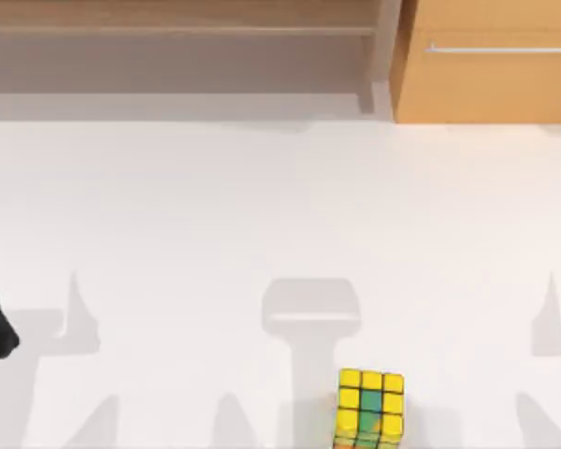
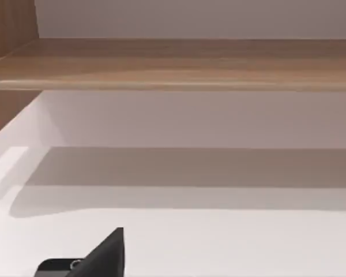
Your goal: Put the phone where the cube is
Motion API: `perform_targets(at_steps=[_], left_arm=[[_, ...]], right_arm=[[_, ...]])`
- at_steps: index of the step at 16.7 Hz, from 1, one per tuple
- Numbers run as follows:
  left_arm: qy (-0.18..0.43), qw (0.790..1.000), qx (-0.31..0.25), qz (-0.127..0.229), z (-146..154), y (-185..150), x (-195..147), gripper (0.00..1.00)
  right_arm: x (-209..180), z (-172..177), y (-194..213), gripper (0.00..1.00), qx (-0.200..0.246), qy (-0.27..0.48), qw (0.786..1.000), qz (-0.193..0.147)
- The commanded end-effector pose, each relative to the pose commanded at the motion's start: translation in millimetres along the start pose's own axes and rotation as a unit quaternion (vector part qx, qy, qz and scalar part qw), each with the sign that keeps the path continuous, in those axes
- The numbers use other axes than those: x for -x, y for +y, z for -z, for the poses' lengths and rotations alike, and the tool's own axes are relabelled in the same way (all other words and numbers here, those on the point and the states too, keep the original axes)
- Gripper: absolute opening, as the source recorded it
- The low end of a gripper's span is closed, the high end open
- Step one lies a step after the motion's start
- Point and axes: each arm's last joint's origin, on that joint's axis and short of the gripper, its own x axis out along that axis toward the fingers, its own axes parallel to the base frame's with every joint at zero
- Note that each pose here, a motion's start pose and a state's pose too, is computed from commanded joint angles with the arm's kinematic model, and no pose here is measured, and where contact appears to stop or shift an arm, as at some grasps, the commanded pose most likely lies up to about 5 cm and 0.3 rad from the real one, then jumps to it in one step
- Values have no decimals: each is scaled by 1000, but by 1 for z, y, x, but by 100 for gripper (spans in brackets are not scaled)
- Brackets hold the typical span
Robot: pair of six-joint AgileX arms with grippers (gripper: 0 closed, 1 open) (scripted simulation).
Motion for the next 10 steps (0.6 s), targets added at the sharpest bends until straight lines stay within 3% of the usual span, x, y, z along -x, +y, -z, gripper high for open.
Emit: perform_targets(at_steps=[5,10], left_arm=[[11,1000,1,-2,-7,0,0,100],[99,995,3,-8,-37,2,-14,100]], right_arm=[[0,0,0,100,0,0,1000,0],[0,0,0,100,0,0,1000,0]])
